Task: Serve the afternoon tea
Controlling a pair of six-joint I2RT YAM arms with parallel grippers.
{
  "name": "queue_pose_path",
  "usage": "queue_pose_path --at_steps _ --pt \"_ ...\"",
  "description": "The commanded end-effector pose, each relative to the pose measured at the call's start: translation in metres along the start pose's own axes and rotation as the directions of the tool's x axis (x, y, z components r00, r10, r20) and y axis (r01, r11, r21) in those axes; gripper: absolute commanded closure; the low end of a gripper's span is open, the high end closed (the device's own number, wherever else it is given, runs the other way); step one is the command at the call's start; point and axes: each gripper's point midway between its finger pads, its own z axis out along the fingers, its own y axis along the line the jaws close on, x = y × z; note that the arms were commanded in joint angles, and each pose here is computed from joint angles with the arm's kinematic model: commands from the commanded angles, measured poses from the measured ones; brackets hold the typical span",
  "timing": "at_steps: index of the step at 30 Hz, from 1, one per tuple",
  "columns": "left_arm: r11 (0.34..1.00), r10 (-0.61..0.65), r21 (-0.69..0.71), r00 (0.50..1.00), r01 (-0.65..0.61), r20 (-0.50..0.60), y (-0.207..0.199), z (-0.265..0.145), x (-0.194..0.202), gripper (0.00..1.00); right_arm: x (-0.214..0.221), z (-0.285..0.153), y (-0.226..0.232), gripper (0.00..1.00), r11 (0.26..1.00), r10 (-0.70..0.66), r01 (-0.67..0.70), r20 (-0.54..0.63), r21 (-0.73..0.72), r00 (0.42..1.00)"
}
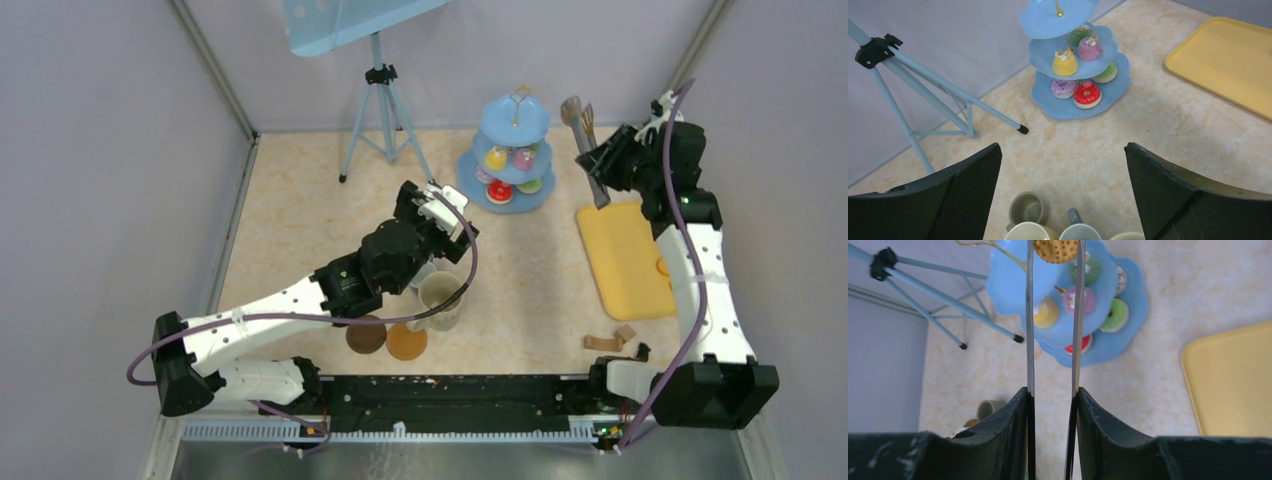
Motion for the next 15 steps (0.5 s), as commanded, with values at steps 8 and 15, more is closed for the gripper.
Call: queue_pose_path --at_steps 8,15 --pt "0.991 -0.131 -0.012 0.991 0.131 0.040 0.010 -0.009 -0.047 0.01 -0.050 0.045 0.068 0.76 0.987 -0.035 0.053 0.117 -0.150 0.992" --pt "0.992 -0.128 0.000 0.990 0.128 0.057 0.010 -0.008 -0.058 0.01 -0.047 0.064 0.071 0.73 0.987 -0.043 0.059 0.104 -0.152 0.994"
